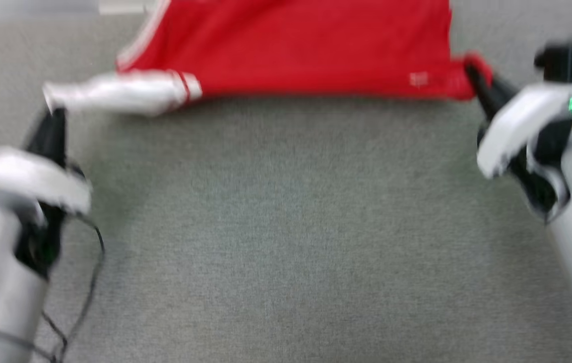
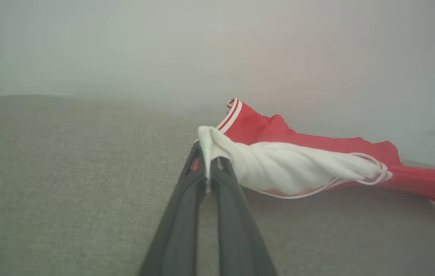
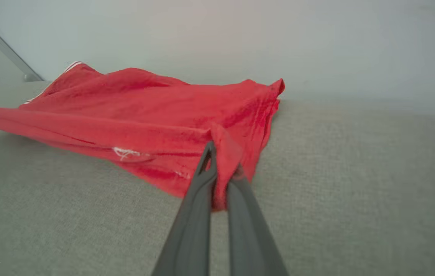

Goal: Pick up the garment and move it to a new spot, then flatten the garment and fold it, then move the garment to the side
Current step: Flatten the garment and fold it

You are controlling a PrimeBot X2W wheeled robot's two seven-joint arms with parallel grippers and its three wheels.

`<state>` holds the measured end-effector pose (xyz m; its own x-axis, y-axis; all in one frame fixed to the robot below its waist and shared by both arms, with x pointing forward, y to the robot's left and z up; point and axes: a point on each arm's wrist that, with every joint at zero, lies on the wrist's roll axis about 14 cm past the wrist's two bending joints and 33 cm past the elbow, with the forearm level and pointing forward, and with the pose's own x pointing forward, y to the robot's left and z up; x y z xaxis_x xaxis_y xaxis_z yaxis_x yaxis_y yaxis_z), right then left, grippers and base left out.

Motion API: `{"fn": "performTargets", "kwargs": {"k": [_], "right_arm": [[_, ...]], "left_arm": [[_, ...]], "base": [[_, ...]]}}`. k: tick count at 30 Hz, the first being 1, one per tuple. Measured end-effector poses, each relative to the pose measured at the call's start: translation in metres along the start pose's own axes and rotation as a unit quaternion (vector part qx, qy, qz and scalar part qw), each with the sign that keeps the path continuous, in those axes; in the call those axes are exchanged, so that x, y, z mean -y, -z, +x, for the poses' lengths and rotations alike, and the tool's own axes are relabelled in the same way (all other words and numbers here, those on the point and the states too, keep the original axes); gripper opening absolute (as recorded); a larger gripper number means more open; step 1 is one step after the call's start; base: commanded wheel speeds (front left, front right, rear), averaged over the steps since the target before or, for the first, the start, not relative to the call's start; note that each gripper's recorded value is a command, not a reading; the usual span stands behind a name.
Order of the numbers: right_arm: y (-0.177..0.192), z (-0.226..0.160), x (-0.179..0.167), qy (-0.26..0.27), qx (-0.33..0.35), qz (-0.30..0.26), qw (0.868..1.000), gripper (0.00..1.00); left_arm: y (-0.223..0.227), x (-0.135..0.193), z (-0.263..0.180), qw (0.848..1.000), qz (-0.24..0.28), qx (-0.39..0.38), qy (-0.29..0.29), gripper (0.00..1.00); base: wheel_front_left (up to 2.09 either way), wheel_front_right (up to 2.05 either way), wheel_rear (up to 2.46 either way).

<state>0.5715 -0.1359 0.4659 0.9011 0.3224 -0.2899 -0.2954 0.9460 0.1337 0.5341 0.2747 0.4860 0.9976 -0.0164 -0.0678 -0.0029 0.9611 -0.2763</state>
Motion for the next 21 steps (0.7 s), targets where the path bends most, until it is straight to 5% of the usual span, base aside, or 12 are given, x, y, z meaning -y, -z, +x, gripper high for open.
{"fn": "performTargets", "kwargs": {"k": [21], "right_arm": [[0.095,-0.22,-0.039,0.058,-0.07,0.11,0.99,0.0]], "left_arm": [[0.015,0.021,-0.23,0.994,-0.033,-0.071,-0.071,0.0]], "base": [[0.0,0.0,0.0]]}}
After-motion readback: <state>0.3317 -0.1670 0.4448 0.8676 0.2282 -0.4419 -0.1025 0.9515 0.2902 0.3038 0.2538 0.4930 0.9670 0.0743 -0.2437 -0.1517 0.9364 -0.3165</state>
